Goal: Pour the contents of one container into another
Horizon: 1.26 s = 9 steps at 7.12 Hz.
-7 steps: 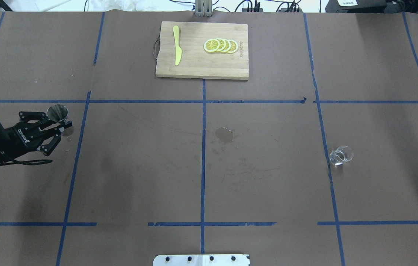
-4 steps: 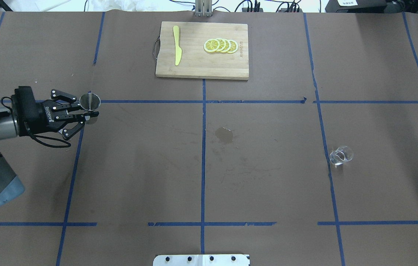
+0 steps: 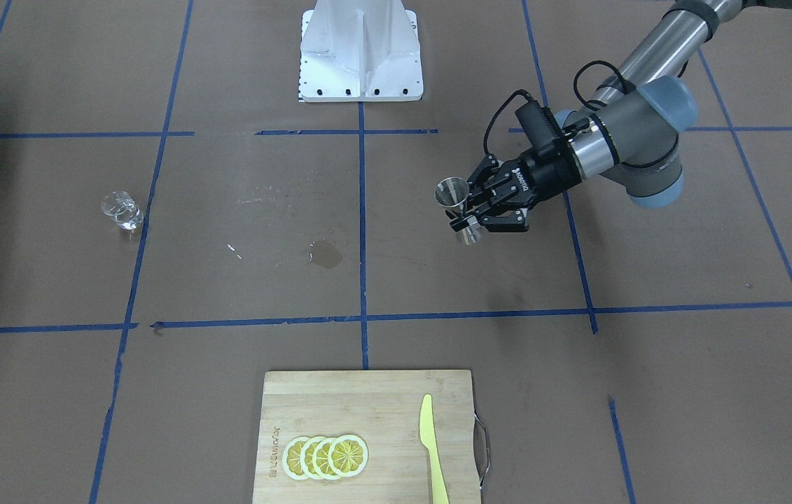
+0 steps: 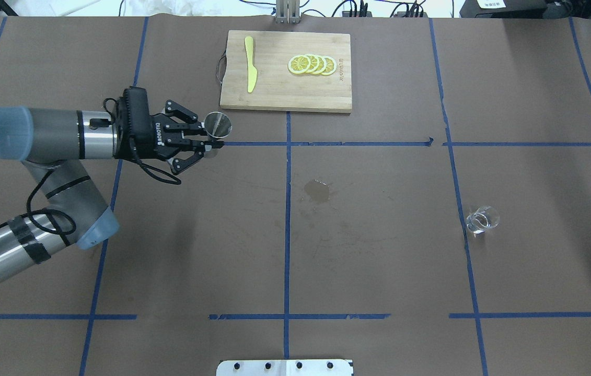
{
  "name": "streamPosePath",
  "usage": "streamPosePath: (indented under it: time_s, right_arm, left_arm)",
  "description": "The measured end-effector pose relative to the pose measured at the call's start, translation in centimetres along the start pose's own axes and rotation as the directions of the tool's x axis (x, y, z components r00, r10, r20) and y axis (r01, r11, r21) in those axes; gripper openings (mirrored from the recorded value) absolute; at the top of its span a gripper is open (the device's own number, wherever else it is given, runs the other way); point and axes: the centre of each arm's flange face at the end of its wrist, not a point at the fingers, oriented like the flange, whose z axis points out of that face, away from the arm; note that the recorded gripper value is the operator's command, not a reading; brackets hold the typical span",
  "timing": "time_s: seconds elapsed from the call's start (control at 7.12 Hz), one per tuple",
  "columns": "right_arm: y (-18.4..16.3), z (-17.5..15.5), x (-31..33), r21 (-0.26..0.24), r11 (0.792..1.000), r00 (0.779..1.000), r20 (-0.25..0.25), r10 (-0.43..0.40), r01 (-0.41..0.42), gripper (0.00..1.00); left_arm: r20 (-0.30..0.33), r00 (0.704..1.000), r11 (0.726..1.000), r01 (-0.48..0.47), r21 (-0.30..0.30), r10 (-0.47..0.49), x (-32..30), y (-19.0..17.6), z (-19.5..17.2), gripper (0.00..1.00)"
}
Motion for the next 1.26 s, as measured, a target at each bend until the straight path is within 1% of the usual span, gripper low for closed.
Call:
streamPosePath:
  time_s: [0.28,0.56,0.7,0.98,1.26]
  right_arm:
    - [0.0,-0.1,-0.1,0.001,1.000,1.000,0.002,0.001,-0.001,1.00]
    - [-0.2,-0.4,-0.4,0.008,1.000,1.000,0.005,-0.004,0.004,1.00]
    - [-0.4,-0.8,-0.8,0.016,1.000,1.000,0.011,0.005,-0.005,1.00]
    - [-1.0,-2.5,-3.7,0.045,0.996,0.996,0.050,0.080,-0.082,1.00]
    - [-1.3,-3.8,-11.4,0.055,0.987,0.986,0.086,0.146,-0.151,1.00]
  left_arm:
    - [-0.021,1.000,1.000,0.000,0.020,0.000,0.7,-1.8,3.8,0.00]
    - [-0.007,1.000,0.999,-0.002,0.048,0.002,2.2,-3.5,7.7,0.00]
    - [-0.001,1.000,0.998,-0.020,0.056,0.020,2.7,-3.8,8.6,0.00]
    - [0.009,0.999,0.997,-0.046,0.056,0.046,2.9,-3.8,9.1,0.00]
    - [0.015,0.999,0.997,-0.050,0.056,0.050,2.9,-3.8,9.2,0.00]
